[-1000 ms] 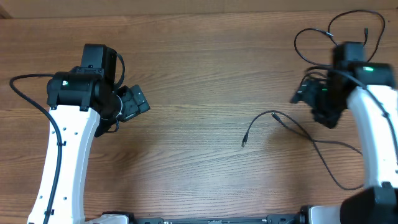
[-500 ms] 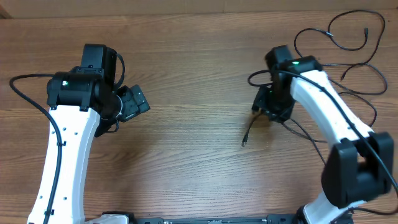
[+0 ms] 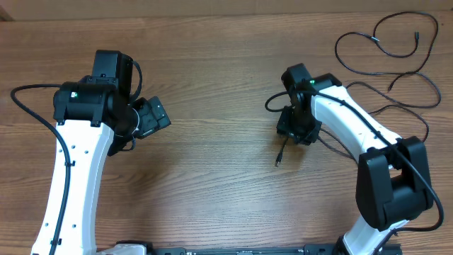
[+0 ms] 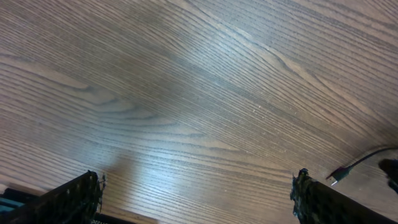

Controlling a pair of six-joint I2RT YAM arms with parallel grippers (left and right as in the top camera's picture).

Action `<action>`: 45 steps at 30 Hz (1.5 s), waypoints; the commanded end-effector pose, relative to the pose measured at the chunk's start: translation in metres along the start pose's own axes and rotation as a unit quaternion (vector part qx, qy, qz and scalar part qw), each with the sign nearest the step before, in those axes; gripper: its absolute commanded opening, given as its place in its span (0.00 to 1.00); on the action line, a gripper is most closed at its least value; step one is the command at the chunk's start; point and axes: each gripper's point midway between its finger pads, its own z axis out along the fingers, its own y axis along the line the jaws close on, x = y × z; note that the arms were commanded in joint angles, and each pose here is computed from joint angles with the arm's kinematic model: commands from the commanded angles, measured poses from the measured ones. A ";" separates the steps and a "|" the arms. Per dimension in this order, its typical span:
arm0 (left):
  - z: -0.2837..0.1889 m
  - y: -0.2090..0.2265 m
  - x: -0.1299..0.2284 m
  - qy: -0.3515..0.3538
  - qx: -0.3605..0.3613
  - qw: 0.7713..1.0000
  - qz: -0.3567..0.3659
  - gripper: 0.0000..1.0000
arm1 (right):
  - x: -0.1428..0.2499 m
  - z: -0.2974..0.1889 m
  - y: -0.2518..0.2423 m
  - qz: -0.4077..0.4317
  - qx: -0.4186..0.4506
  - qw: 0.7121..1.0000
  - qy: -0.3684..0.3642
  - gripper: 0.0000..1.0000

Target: Untangle cables

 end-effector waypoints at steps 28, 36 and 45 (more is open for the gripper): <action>-0.008 0.000 -0.005 -0.016 0.004 1.000 0.005 0.99 | 0.006 0.048 -0.004 0.005 -0.025 1.000 -0.011 0.21; -0.008 0.000 -0.005 -0.016 0.004 1.000 0.005 1.00 | 0.009 0.044 -0.054 0.025 0.078 0.997 -0.006 0.04; -0.008 0.000 -0.005 -0.016 0.004 1.000 0.005 0.99 | 0.008 0.020 -0.139 0.131 0.164 0.976 0.053 0.04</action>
